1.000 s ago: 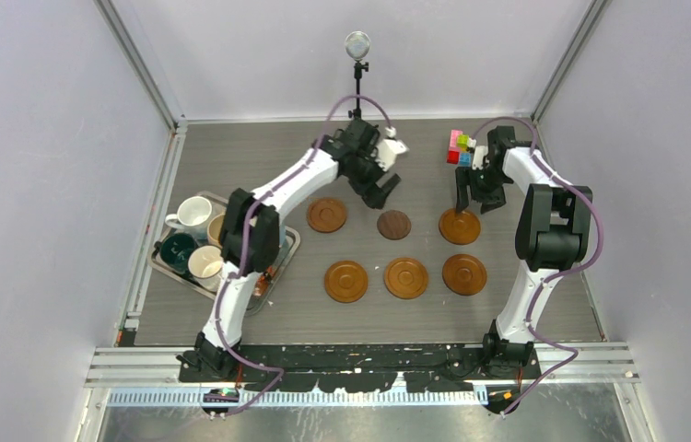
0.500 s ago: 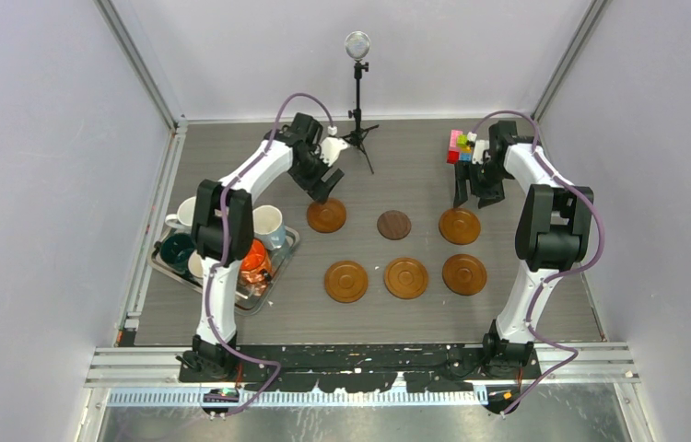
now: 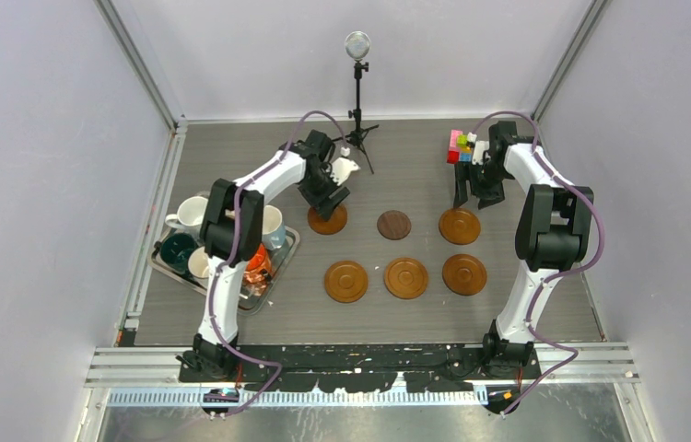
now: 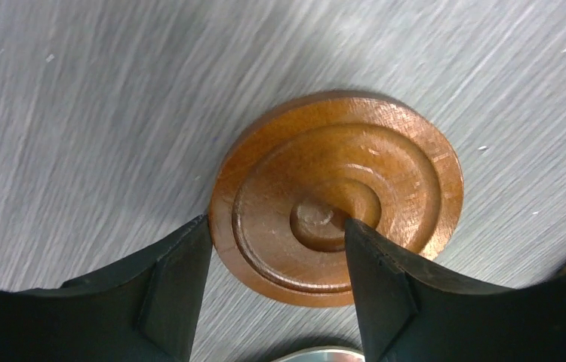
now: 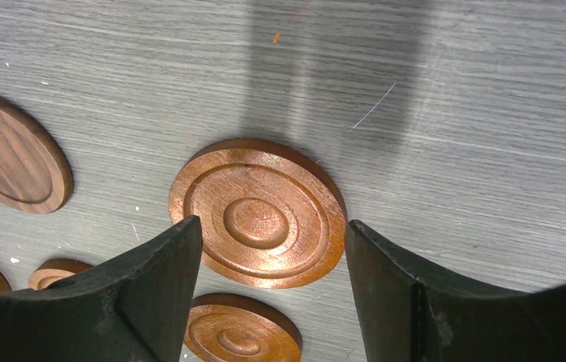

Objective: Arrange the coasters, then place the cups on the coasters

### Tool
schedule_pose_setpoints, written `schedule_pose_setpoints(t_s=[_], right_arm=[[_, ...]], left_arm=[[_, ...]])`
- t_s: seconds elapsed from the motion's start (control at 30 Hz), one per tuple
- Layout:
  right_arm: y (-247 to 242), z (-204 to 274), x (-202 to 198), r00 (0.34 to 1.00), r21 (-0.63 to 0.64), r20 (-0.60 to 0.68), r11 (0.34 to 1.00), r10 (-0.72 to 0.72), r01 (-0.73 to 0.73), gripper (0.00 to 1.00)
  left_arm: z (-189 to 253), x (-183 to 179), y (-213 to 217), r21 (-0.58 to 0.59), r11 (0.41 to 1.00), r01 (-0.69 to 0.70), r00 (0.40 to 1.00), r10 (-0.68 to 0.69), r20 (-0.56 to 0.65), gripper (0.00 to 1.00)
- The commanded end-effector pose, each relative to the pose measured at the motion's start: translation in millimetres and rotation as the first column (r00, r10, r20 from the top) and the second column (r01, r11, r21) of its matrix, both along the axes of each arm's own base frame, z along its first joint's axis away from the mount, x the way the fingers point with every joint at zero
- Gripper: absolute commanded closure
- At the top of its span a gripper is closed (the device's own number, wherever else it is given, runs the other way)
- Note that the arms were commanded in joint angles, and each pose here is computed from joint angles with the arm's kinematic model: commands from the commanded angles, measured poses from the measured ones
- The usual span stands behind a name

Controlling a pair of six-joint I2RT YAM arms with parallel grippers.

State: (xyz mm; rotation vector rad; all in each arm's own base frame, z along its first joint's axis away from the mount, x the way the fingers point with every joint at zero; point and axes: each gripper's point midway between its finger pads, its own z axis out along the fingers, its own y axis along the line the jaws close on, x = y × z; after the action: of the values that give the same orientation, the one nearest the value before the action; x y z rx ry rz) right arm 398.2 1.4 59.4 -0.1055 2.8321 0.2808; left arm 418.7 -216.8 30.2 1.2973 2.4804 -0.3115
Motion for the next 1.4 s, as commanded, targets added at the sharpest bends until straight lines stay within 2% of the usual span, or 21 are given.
schedule_pose_setpoints(t_s=[0.0, 0.13, 0.33, 0.53, 0.83, 0.97, 1.07, 1.17, 1.37], right_arm=[[-1.2, 21.6, 11.6, 0.998, 0.005, 0.059, 1.0, -0.016, 0.016, 0.26], [-0.4, 21.9, 11.8, 0.998, 0.01, 0.059, 1.0, -0.017, 0.017, 0.27], [-0.1, 22.3, 12.3, 0.998, 0.011, 0.064, 1.0, -0.019, 0.019, 0.26], [1.0, 21.3, 11.1, 0.998, 0.018, 0.062, 1.0, -0.02, 0.019, 0.26], [1.8, 24.3, 10.3, 0.998, 0.021, 0.068, 1.0, -0.019, 0.018, 0.26], [4.4, 27.5, 10.8, 0.997, 0.035, 0.075, 0.999, -0.019, 0.016, 0.26], [7.0, 32.9, 12.9, 0.995, 0.049, 0.098, 0.999, -0.013, 0.008, 0.26], [11.1, 40.6, 16.0, 0.992, 0.064, 0.123, 0.998, -0.003, -0.005, 0.26], [23.1, 59.7, 22.1, 0.981, 0.093, 0.191, 0.994, 0.032, -0.051, 0.26]], left_arm=[[2.7, -9.4, -23.4, -0.005, 0.997, 0.076, 0.997, -0.076, 0.023, 0.37], [3.7, -16.5, -38.2, -0.007, 0.994, 0.105, 0.994, -0.105, 0.035, 0.42], [-0.4, -24.0, -48.3, -0.005, 0.995, 0.103, 0.994, -0.103, 0.034, 0.43], [-6.3, -12.6, -41.6, 0.047, 0.996, 0.077, 0.994, -0.081, 0.076, 0.43], [1.5, 1.5, -41.6, 0.049, 0.997, 0.062, 0.992, -0.067, 0.109, 0.43], [31.3, -2.8, -49.4, -0.031, 0.998, 0.05, 0.993, -0.047, 0.105, 0.24], [75.7, -5.7, -55.9, -0.149, 0.988, 0.044, 0.994, -0.027, 0.11, 0.12], [120.6, -7.2, -47.8, -0.203, 0.979, 0.023, 0.99, 0.006, 0.141, 0.01], [178.7, -20.0, 7.3, -0.267, 0.96, -0.083, 0.976, 0.132, 0.172, 0.0]])
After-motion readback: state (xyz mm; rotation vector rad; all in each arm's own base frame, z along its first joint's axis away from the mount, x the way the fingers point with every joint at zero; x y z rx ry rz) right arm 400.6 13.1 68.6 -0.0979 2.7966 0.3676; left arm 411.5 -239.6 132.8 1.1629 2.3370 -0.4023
